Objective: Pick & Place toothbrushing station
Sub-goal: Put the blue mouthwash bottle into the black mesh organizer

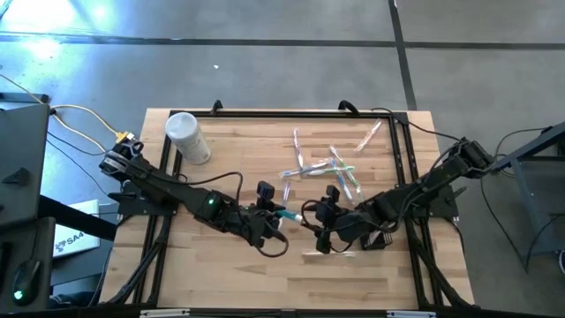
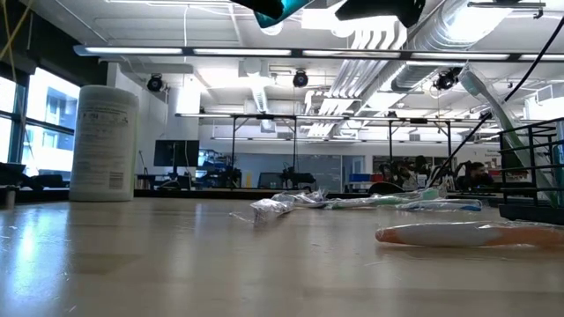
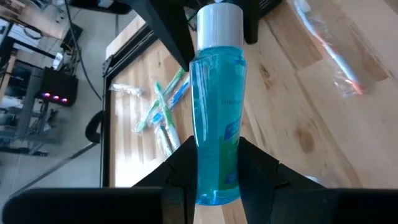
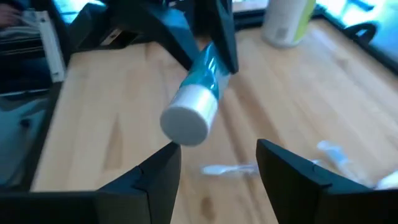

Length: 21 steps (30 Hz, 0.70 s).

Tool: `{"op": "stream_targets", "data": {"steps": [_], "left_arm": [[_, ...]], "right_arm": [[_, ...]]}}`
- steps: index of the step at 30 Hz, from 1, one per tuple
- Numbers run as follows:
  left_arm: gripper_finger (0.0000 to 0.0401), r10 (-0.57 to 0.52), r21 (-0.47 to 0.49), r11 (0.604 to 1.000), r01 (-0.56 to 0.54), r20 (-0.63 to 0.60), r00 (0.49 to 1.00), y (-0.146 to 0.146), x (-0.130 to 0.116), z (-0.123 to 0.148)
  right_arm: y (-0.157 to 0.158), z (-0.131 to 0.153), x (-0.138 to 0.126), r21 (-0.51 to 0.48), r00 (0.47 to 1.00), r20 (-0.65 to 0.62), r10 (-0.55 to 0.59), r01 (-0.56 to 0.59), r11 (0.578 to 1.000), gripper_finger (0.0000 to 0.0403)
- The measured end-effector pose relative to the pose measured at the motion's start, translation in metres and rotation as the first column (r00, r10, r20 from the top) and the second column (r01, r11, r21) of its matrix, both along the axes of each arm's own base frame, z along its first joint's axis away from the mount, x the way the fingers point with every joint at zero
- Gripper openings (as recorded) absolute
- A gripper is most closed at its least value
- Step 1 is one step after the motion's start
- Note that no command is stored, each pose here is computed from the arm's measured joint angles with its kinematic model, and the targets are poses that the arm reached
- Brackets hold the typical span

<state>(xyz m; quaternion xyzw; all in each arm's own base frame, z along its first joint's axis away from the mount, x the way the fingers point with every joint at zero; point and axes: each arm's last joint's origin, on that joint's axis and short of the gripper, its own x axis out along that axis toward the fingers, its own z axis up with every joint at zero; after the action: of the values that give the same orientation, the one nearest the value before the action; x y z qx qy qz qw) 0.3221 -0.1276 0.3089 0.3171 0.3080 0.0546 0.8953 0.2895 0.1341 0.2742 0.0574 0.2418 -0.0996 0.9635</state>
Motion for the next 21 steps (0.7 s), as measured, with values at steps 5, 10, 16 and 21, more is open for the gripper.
{"op": "stream_targets", "data": {"steps": [5, 10, 16, 21], "left_arm": [[0.0081, 0.007, 0.003, 1.0, -0.007, 0.002, 1.0, 0.001, 0.0, 0.0], [0.0081, 0.004, 0.001, 1.0, -0.004, 0.005, 1.0, 0.0, 0.0, 0.0], [0.0081, 0.008, 0.0, 1.0, -0.008, 0.013, 1.0, 0.0, 0.001, 0.001], [0.0081, 0.024, 0.019, 1.0, -0.025, 0.028, 0.999, 0.001, 0.001, 0.002]], "right_arm": [[0.003, 0.008, 0.005, -0.014, 0.995, 0.08, 0.052, -0.051, 0.999, 0.0201], [0.006, 0.013, 0.008, -0.046, 0.986, 0.125, 0.11, -0.105, 0.993, 0.0201], [0.006, 0.011, 0.008, -0.056, 0.987, 0.109, 0.12, -0.114, 0.992, 0.0201], [0.007, 0.005, 0.012, -0.067, 0.989, 0.095, 0.114, -0.108, 0.992, 0.0201]]}}
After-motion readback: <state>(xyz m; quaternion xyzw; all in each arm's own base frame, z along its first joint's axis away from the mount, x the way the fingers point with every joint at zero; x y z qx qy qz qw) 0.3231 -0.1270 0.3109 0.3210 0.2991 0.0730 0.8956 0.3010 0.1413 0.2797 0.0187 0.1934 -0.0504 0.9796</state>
